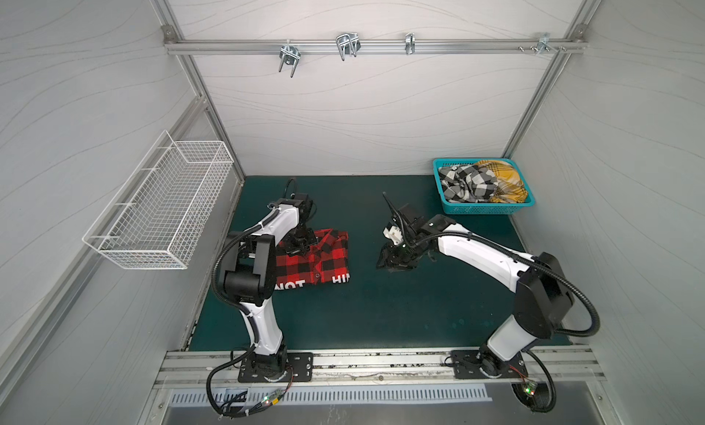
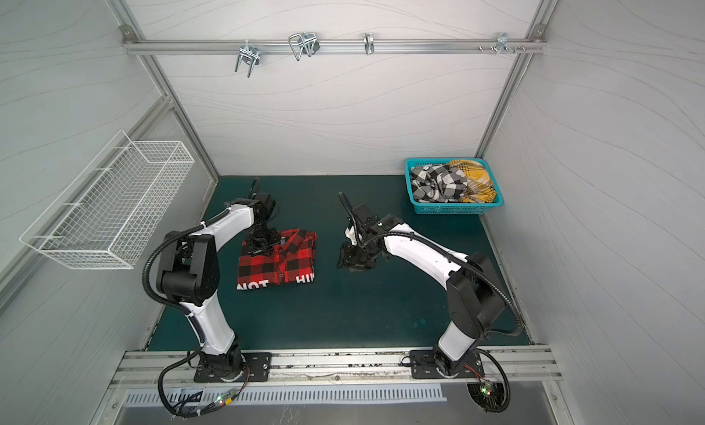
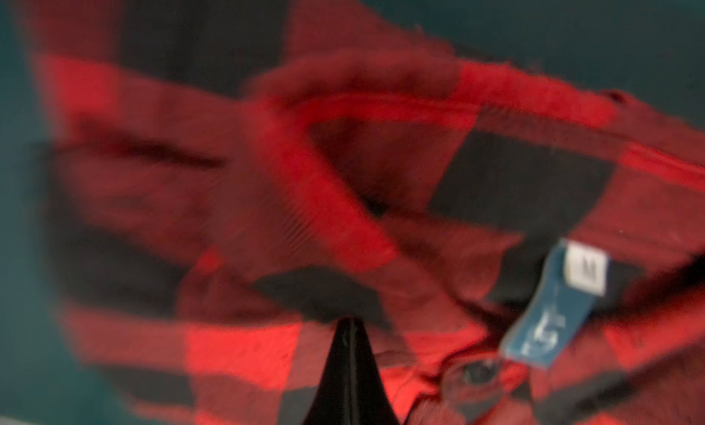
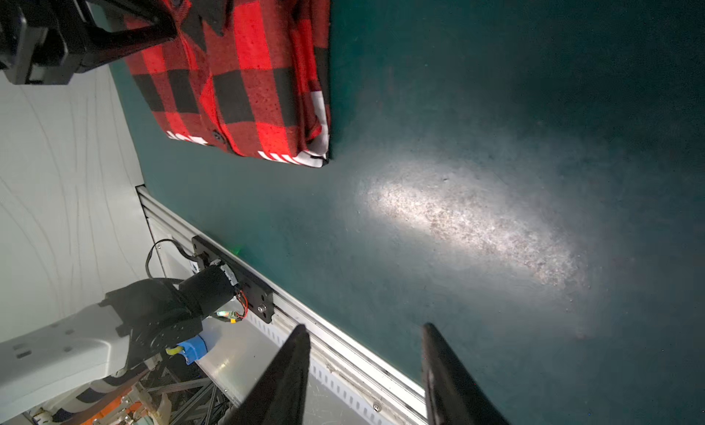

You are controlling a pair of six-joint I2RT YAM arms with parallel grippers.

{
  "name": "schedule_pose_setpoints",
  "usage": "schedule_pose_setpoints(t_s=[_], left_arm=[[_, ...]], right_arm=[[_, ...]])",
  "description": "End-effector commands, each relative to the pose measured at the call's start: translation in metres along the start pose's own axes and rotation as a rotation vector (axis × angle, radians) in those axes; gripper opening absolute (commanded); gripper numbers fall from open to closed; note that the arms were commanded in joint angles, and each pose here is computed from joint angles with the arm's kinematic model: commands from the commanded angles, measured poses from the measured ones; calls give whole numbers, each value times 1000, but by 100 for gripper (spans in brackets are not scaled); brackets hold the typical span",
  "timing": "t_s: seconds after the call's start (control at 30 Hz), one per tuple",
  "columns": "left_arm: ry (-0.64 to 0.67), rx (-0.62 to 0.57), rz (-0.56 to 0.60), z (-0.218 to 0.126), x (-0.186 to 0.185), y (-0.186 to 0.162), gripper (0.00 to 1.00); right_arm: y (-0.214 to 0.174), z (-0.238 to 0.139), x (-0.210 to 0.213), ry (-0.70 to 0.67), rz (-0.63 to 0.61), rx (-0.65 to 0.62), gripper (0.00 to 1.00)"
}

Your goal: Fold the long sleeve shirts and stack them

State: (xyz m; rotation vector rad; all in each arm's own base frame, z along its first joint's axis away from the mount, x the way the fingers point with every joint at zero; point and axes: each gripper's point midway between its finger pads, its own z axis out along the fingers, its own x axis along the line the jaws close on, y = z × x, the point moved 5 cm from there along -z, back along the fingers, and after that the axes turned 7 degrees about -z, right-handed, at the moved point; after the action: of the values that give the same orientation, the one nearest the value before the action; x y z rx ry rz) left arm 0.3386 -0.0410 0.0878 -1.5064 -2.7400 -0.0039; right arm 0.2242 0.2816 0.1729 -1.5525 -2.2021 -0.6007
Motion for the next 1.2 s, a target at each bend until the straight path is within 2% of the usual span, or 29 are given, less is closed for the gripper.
schedule_pose_setpoints(t_s=[0.0,0.23,0.43,0.5,0.57,0.6,0.63,0.67,0.7,0.77,0.97,1.17], left_arm=[[-116,-5,22,2,-27,6,0],[-187,47,93,7,-68,-38,0],[-353,89,153,-34,-109,-97,0],[-424,80,124,-57,-111,-99,20],[-436,41,114,-77,-106,-91,26],[-430,22,109,-85,-101,-84,26],[-429,17,102,-90,-96,-79,21],[-433,18,90,-92,-91,-74,12],[-434,27,73,-90,-84,-70,5],[-433,63,50,-80,-72,-68,0],[-413,133,19,-44,-57,-65,0],[-376,175,-19,0,-60,-39,0]], right_arm=[[2,-5,-1,-33,15,-1,48],[-6,-24,-19,-67,70,-8,48],[-9,-42,-35,-57,123,-50,48],[-7,-41,-36,-49,136,-45,48],[-2,-37,-36,-47,135,-36,46],[2,-35,-34,-36,135,-36,44],[6,-34,-33,-26,130,-42,42],[12,-32,-31,-11,127,-52,39],[19,-28,-30,-6,123,-60,36],[33,-20,-30,6,118,-61,30],[66,17,-48,1,126,-31,21],[70,53,-90,-7,210,19,18]])
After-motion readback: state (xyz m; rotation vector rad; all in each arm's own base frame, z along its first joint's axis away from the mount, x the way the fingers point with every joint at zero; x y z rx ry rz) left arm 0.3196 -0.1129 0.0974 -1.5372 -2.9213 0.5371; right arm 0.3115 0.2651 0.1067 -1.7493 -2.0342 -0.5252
